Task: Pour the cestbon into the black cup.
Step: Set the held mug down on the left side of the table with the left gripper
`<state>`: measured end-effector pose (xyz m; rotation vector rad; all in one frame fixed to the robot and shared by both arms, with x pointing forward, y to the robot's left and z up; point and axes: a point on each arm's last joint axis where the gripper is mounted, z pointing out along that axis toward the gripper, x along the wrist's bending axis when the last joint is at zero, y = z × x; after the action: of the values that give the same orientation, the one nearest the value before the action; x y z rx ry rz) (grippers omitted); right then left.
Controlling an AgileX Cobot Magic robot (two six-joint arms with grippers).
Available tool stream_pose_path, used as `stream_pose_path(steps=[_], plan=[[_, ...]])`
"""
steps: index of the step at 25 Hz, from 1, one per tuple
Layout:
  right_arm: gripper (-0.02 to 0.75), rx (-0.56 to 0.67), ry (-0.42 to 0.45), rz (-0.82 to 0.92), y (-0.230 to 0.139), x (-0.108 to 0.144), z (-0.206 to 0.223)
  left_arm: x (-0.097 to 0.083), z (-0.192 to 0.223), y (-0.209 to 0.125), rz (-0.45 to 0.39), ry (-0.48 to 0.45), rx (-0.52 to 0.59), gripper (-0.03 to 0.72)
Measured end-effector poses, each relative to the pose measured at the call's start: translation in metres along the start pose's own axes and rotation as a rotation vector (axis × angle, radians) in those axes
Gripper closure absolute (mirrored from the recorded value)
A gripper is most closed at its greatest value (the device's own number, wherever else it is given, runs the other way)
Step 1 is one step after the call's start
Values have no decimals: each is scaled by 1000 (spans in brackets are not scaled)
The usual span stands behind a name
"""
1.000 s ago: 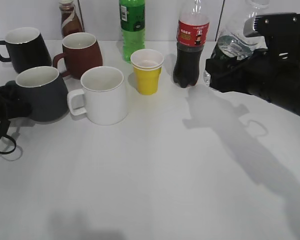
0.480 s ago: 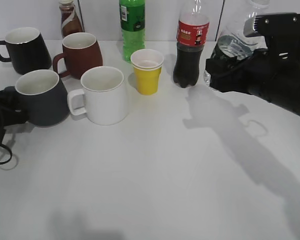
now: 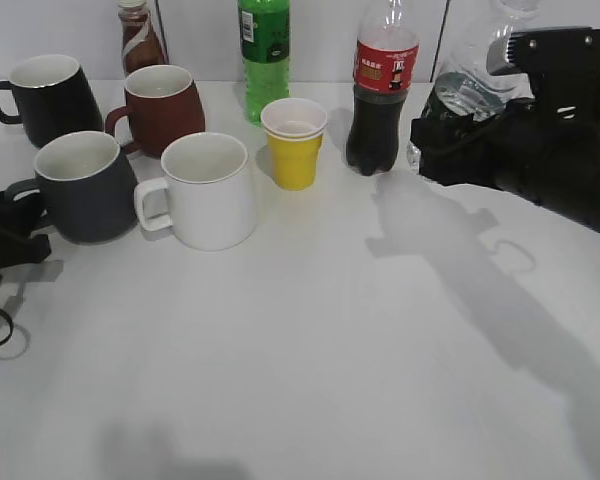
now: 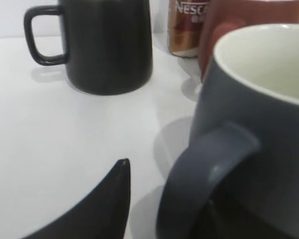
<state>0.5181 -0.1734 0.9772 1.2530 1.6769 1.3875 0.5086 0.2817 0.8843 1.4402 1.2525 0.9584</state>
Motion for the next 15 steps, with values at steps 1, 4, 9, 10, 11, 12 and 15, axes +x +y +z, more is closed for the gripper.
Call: stream_pose_path(steps=[1,4,9,10,11,12,15], plan=[[279,0,0,0,0,0,0,0,-1,1,1,0,0,413],[279,0,0,0,0,0,0,-1,-3,4,5,-5,-4,408],[279,0,0,0,0,0,0,-3,-6,7,13,-21,-10,401],[279,0,0,0,0,0,0,-3,-7,6,13,-23,-4,400],[279,2,0,0,-1,0,1,-4,-9,5,13,-27,3,400],[279,7,-1,0,-3,0,2,-5,-11,4,15,-35,8,400],[279,27,-4,-1,-9,-1,5,-6,-15,4,19,-45,9,398]])
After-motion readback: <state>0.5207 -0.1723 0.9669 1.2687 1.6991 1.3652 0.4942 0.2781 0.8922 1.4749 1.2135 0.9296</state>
